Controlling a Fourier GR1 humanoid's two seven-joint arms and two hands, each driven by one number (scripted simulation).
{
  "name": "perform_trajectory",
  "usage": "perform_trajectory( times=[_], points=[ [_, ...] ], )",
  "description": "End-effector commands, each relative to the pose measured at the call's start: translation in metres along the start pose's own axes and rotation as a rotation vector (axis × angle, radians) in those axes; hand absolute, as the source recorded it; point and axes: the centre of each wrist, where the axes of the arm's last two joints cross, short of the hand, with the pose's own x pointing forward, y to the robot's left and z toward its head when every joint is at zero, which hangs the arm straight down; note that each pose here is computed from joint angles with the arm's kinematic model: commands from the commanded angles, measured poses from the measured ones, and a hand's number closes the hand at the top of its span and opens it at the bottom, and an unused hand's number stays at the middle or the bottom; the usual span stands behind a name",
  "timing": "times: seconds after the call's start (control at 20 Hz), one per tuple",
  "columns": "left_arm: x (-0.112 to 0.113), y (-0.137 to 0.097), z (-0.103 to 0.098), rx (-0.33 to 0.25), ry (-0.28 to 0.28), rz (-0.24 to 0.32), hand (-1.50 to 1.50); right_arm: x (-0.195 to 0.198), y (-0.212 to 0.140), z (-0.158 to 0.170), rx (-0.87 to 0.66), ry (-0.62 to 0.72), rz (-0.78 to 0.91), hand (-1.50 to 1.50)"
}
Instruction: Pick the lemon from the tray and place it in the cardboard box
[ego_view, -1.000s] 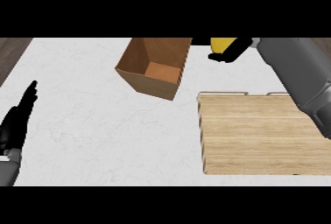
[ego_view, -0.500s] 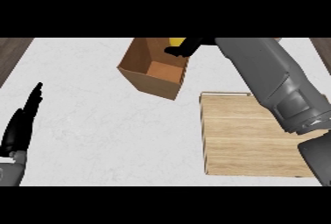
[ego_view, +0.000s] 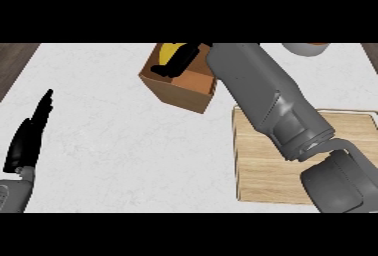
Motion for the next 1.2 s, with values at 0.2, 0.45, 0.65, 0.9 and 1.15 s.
perform_trajectory(
  times=[0.2, 0.45, 0.65, 0.9, 1.15],
  points=[
    [0.013, -0.014, -0.002, -0.039, -0.048, 0.002, 0.00, -0.009, 0.029, 0.003, -0.021, 0.181, 0.007, 1.50],
    [0.010, -0.013, -0.011, -0.051, -0.041, -0.011, 0.00, -0.026, 0.041, 0.015, 0.029, 0.240, -0.056, -1.50],
    [0.027, 0.000, -0.018, -0.047, -0.059, -0.006, 0.00, -0.019, 0.037, 0.011, 0.015, 0.191, -0.130, -1.50],
    [0.009, -0.009, -0.007, -0.040, -0.042, 0.006, 0.00, -0.016, 0.036, 0.010, -0.134, 0.090, -0.208, -1.50],
    [0.000, -0.003, -0.007, -0.027, -0.026, 0.005, 0.00, -0.018, 0.032, 0.011, -0.265, 0.064, -0.361, -1.50]
  ],
)
